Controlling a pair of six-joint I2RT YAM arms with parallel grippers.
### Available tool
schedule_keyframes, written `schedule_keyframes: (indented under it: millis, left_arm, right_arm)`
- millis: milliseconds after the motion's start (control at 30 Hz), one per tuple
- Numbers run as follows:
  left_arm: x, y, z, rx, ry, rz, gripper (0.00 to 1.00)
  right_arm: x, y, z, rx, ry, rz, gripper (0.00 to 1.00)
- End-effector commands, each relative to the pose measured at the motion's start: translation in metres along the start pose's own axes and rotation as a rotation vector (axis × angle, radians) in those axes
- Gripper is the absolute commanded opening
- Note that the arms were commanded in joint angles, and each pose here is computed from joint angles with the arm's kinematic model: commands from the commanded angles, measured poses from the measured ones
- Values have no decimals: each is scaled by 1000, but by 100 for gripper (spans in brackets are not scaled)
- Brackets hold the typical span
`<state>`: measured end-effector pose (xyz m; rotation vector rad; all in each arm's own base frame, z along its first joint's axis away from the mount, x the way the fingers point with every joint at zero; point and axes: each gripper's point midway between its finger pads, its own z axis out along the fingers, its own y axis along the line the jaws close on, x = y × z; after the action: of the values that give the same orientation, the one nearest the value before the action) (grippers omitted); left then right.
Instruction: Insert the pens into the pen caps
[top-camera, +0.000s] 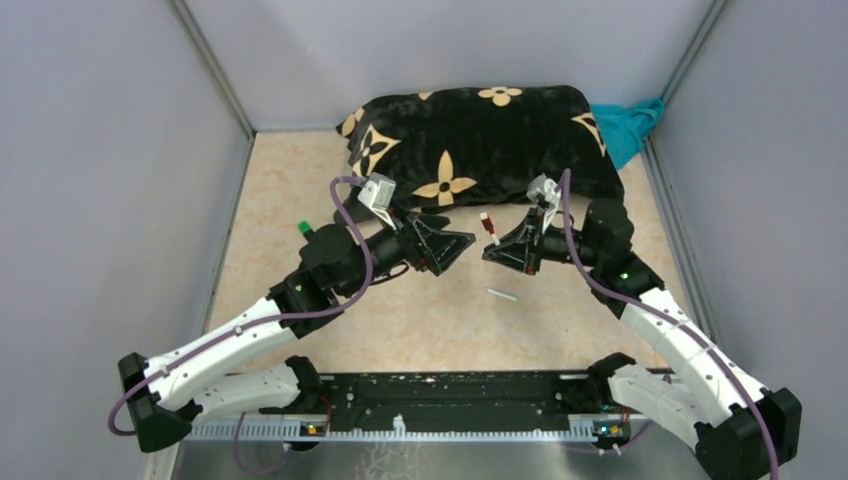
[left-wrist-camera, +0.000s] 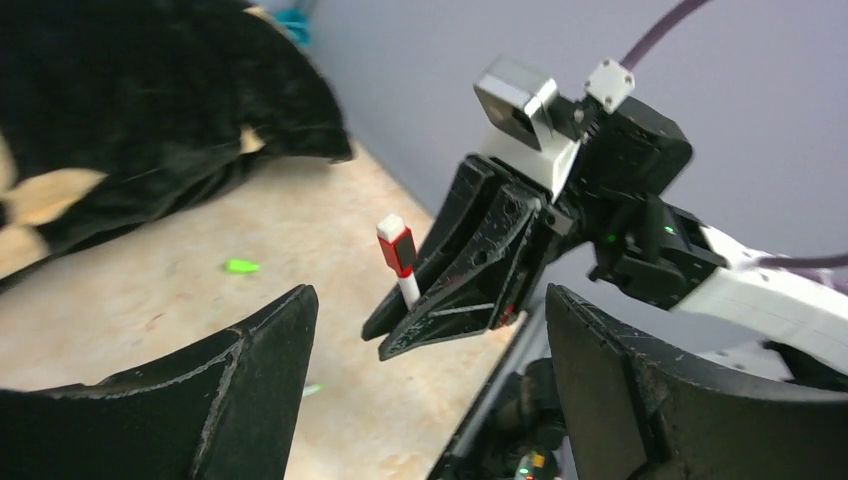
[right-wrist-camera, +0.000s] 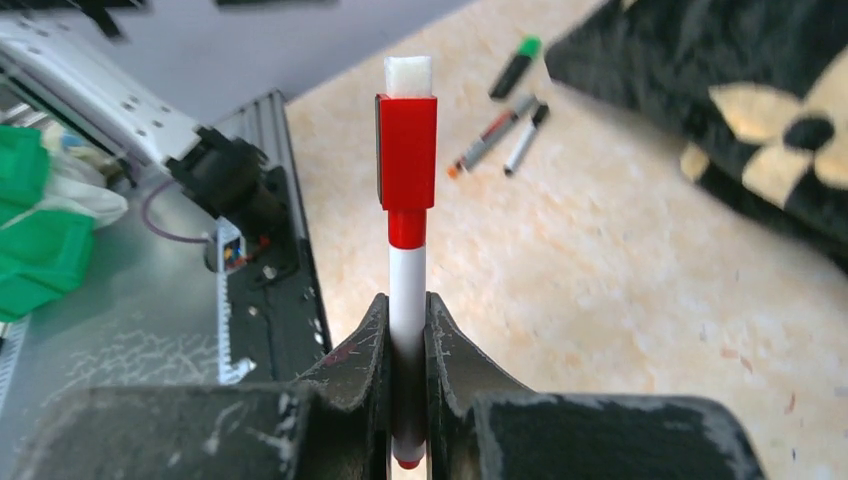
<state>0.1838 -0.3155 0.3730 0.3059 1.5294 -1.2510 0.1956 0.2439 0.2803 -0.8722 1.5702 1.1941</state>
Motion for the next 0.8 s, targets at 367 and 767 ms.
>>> schedule_keyframes:
  millis: [367, 767]
  left_arm:
    - [-8, 73, -47, -419, 2, 90, 88]
    - [-12, 91, -73, -506, -65, 73, 88]
  right_arm:
    - [92, -80, 57, 218, 272, 118, 0]
    - [132, -87, 166, 239, 481, 250, 0]
